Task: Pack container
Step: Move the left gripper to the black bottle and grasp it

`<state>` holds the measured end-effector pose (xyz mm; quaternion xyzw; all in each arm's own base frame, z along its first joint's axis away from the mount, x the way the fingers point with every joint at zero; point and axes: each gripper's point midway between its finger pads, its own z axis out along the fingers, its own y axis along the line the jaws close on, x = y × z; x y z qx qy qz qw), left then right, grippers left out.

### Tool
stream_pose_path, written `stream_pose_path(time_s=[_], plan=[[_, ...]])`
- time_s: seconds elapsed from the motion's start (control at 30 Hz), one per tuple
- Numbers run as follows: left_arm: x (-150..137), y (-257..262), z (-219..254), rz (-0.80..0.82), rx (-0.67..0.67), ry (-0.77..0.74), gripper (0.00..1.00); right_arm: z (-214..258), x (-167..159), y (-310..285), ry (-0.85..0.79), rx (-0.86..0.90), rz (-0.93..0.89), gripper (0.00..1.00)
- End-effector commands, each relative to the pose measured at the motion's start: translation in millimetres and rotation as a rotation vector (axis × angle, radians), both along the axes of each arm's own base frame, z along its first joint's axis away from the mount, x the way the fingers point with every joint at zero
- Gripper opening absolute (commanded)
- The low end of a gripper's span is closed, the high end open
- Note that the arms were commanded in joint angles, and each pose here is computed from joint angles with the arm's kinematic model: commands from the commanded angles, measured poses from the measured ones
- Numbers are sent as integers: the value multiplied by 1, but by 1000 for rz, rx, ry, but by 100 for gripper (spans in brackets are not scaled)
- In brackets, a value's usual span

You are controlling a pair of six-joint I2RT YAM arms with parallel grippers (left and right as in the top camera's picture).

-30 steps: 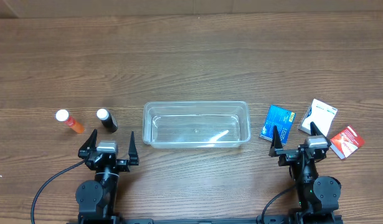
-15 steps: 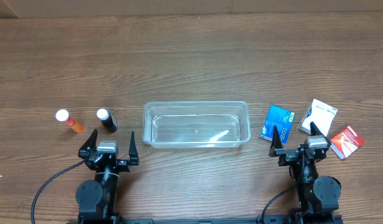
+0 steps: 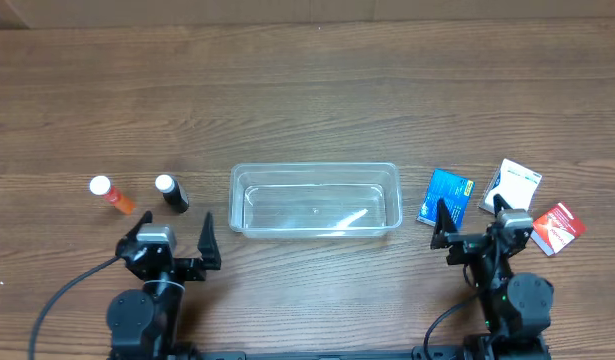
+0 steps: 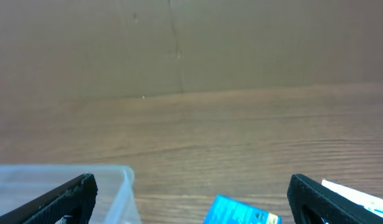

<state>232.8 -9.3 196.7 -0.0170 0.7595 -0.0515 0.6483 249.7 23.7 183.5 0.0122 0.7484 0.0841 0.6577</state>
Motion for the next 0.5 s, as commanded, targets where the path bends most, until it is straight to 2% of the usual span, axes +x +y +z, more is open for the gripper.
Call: stream_pose_path(time_s=[0.0, 0.13, 0.27, 0.4, 0.43, 0.47], plan=[[3, 0, 38, 1, -22, 7, 100, 33, 9, -2, 58, 71, -27, 100], [20, 0, 56, 2, -23, 140, 100, 52, 29, 0, 208, 79, -31, 100], [44, 1, 65, 6, -25, 333, 100, 69, 53, 2, 391, 68, -31, 100], [63, 1, 58, 7, -28, 611, 100, 61, 78, 9, 642, 62, -14, 100], [61, -1, 51, 2, -35, 788, 100, 44, 86, 7, 780, 43, -28, 100], [59, -3, 49, -9, -44, 857, 100, 38, 88, 10, 812, 50, -19, 100]])
